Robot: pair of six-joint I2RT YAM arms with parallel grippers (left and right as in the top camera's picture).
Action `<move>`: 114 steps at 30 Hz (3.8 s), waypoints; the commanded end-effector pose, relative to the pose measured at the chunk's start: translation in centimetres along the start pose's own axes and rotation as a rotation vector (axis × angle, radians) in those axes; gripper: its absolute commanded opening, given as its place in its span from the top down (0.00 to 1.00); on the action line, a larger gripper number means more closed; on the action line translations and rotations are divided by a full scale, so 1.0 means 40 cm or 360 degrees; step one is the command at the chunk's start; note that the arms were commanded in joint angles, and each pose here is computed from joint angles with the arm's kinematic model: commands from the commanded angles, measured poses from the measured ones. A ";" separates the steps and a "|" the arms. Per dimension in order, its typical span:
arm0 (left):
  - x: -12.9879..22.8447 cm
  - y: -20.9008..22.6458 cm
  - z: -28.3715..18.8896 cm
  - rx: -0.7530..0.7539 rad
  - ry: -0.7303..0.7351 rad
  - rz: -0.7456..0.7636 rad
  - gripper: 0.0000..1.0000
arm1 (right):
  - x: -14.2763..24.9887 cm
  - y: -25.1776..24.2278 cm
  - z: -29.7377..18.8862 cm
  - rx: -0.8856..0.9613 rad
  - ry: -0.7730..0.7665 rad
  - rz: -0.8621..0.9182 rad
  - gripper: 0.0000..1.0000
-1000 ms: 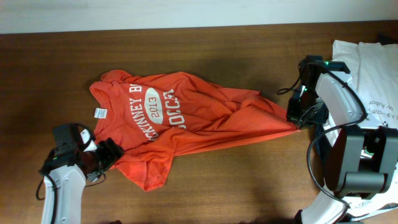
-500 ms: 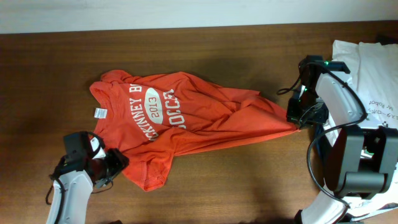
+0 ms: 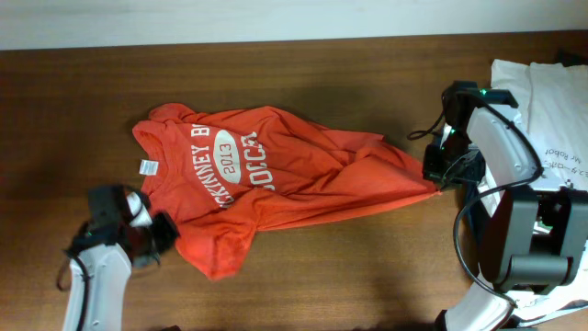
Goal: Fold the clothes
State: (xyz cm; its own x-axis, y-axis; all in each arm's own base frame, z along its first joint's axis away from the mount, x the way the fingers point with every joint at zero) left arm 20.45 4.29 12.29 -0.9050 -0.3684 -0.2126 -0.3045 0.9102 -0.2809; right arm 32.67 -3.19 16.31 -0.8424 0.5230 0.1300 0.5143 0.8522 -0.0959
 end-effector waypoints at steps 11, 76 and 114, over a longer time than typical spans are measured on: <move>-0.248 -0.211 -0.845 -0.0025 -0.1316 0.0373 0.99 | 0.357 -0.187 -0.786 -0.0755 -0.1460 -0.0151 0.96; -0.254 -0.066 -0.080 0.0181 -0.0407 0.0150 0.99 | -0.028 -0.058 -0.072 -0.0427 -0.0646 0.0111 0.96; -0.160 -0.248 0.140 -0.0263 0.0052 0.0829 0.58 | -0.042 -0.019 0.101 -0.0424 -0.0176 0.0048 0.64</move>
State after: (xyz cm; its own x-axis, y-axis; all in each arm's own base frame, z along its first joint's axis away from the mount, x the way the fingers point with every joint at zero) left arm 30.62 -3.71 12.54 -0.9475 0.1358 -0.2896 0.1484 0.9887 -0.0221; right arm 33.19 -4.62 12.52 -0.8332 0.5528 0.0104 0.5460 0.8198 0.1728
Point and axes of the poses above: each gripper's point midway between its finger pads, its own z axis out along the fingers, its own y axis along the line the jaws close on, x = y × z, the point moved 9 cm from there along -z, back along the fingers, and after that the axes turned 13 degrees about z, right-handed, at the moved point
